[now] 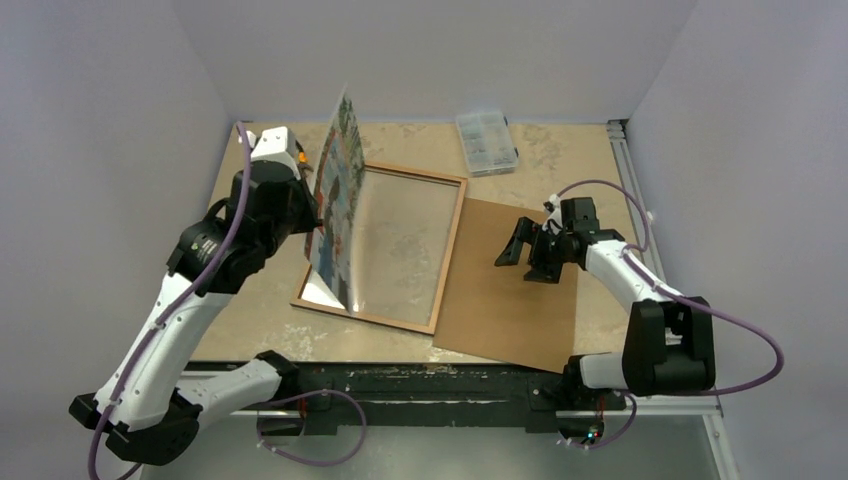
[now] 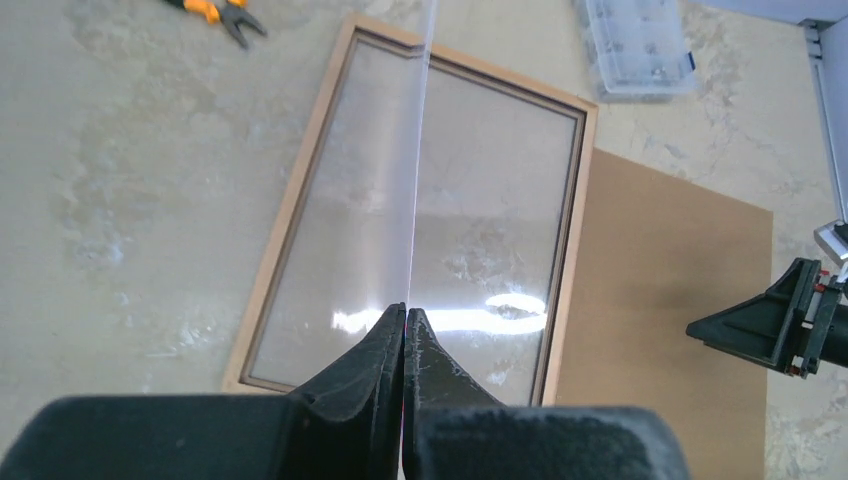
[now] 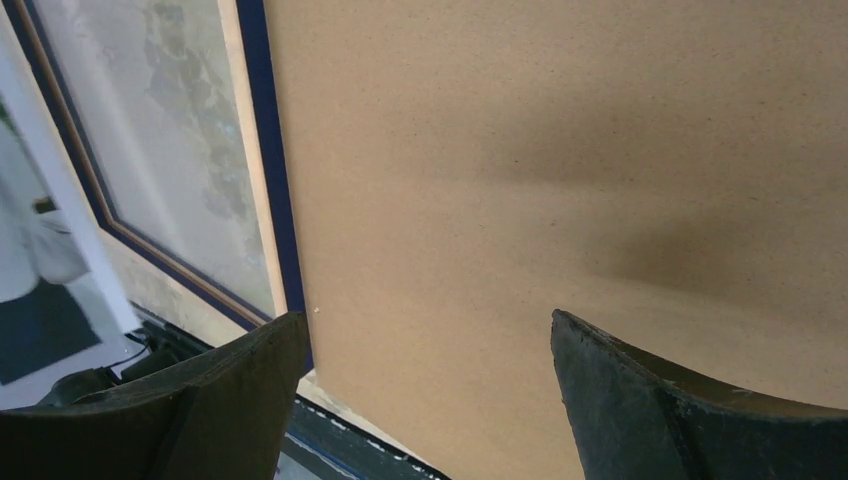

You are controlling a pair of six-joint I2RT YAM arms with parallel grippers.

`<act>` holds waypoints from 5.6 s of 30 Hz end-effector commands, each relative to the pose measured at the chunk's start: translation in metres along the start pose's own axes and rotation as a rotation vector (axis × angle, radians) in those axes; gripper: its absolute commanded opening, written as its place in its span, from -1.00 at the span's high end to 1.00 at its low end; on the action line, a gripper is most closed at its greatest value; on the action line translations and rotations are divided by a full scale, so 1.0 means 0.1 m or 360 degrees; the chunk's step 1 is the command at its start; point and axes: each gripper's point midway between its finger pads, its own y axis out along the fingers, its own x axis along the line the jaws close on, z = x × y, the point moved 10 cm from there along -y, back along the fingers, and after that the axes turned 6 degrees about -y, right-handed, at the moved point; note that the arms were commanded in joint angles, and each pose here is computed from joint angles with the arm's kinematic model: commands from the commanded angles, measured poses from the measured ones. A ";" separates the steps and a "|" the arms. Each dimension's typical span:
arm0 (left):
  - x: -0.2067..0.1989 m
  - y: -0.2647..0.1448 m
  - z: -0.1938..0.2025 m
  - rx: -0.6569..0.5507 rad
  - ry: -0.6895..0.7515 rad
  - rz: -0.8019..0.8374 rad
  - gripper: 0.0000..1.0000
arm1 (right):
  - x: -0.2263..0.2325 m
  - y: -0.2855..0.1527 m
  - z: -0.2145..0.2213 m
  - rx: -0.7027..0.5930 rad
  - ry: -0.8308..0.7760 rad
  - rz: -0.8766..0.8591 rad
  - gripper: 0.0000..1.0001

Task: Put the photo into the frame
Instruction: Pick up the photo at the center of the board, then turn over the photo from the photo frame, then pick up the photo from the photo frame, then place the photo in the photo frame.

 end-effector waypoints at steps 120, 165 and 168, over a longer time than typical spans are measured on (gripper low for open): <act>0.25 -0.81 0.15 0.0207 -0.0480 0.0499 -0.72 | 1.04 0.57 -0.32 -0.0278 0.0175 -0.0952 1.00; 0.38 -0.72 0.43 0.0349 -0.0420 0.0428 -0.71 | 1.45 1.02 -0.20 -0.0803 0.0700 -0.0619 1.00; 0.39 -0.71 0.44 0.0357 -0.0413 0.0427 -0.71 | 1.53 1.13 -0.17 -0.0759 0.0704 -0.0656 1.00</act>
